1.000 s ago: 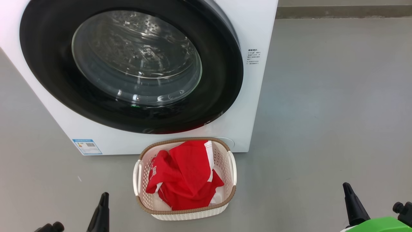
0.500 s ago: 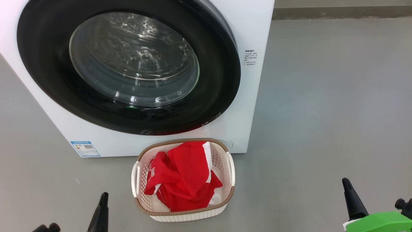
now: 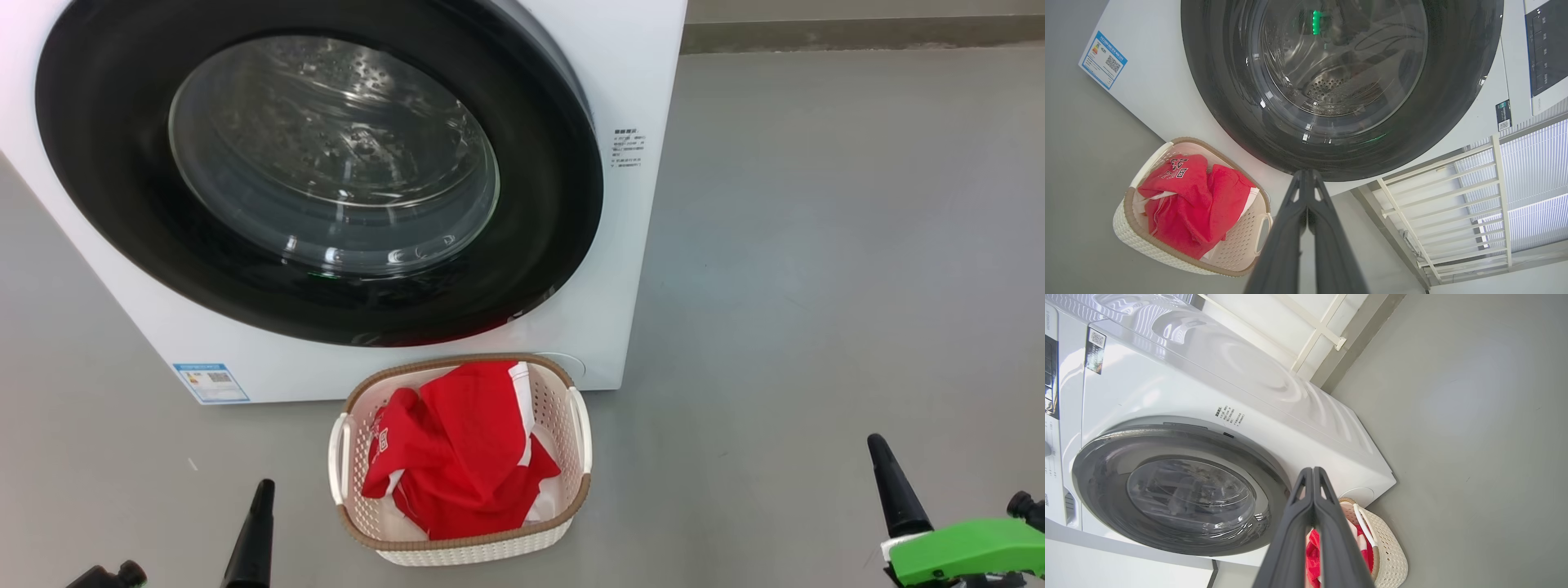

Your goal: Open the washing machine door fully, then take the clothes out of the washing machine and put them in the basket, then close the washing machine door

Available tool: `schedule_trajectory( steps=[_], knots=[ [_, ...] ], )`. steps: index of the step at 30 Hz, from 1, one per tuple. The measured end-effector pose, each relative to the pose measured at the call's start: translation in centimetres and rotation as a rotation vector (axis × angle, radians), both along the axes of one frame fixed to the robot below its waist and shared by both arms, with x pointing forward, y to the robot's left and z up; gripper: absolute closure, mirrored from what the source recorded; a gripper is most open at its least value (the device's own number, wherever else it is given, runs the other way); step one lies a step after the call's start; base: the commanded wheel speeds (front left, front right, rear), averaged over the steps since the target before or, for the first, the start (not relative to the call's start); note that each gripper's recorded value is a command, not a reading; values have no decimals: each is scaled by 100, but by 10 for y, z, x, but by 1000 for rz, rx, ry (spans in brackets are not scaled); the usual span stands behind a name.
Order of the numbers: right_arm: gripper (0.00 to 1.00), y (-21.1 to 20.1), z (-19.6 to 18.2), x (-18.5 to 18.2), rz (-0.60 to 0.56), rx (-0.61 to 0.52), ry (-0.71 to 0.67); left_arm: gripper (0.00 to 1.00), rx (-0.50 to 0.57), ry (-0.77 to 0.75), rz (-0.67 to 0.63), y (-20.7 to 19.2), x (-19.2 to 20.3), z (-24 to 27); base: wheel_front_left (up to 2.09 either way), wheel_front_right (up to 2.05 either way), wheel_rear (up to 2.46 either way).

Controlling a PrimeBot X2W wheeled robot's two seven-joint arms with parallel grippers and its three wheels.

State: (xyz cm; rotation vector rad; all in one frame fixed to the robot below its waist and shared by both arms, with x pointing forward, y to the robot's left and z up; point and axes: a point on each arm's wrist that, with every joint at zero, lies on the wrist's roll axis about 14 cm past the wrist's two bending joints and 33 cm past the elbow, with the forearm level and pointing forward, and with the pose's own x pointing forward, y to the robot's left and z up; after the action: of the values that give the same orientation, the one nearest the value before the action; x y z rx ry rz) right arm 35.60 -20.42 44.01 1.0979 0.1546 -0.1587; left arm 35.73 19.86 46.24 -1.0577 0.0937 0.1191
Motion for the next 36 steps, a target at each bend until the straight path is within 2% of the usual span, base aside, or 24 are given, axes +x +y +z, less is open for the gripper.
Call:
schedule_trajectory(
  steps=[36],
  knots=[
    [100, -1, 27, 13, -38, 352, -91, 100, -392, -38, -12, -10, 14, 12, 0, 0, 0]
  ],
)
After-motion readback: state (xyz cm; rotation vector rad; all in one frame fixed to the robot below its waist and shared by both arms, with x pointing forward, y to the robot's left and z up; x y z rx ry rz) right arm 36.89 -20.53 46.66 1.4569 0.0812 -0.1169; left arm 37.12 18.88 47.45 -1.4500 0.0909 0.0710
